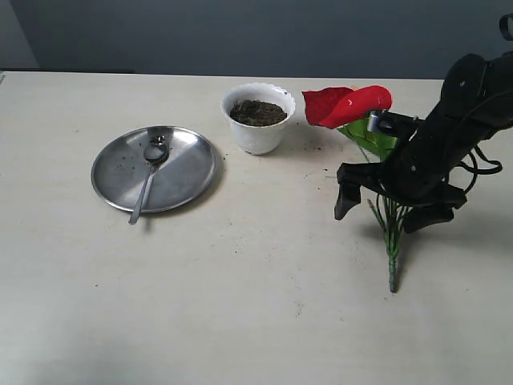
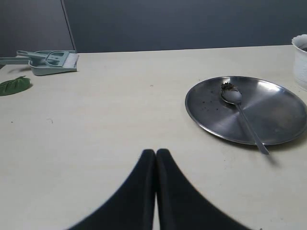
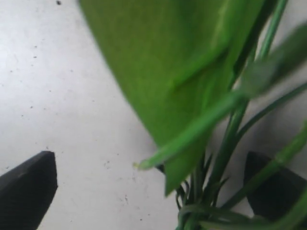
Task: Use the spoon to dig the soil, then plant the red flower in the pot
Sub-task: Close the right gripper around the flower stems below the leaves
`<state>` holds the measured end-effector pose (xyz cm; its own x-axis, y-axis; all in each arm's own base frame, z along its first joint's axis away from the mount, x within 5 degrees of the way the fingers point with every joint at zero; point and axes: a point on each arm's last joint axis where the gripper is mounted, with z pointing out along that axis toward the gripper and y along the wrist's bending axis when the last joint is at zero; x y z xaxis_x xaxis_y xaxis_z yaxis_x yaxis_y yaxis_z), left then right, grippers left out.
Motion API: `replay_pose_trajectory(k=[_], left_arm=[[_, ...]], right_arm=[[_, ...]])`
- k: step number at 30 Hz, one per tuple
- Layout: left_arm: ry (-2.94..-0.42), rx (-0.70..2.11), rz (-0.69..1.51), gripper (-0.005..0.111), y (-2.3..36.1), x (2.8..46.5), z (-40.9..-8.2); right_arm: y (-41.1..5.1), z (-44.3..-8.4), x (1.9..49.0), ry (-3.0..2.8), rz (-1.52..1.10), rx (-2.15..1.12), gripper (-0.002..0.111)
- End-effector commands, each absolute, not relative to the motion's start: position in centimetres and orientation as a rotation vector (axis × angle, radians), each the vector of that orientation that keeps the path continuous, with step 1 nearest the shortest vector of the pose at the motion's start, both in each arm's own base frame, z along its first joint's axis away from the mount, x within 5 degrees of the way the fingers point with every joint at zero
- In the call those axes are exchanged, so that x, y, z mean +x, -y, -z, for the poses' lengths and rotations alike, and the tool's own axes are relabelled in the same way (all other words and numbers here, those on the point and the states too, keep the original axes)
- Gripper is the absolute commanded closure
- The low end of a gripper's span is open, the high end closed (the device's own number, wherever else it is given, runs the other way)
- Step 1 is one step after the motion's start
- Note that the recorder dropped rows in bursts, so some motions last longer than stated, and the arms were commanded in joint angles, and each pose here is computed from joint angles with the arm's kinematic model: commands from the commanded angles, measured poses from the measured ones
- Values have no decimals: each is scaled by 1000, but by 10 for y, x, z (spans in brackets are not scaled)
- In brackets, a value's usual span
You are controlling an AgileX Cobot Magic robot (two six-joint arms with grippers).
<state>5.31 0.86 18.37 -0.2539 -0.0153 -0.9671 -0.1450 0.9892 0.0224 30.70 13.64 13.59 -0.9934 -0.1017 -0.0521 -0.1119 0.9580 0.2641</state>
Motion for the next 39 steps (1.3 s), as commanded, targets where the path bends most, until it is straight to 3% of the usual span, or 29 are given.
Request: replay_pose_trajectory(k=[1,16,39], left_arm=[[-1816,-116,-127,106,-9,53,-183],[-1816,-114,-129,106,-9,53,-183],[-1816,-114,-129,106,-9,53,-183]], right_arm=[[-134,-133,312,-3035,-353,-177,4],[-125,-133,321,-2943,-168,-246,4],[-127,-112,320,-3016,-172,-98,4]])
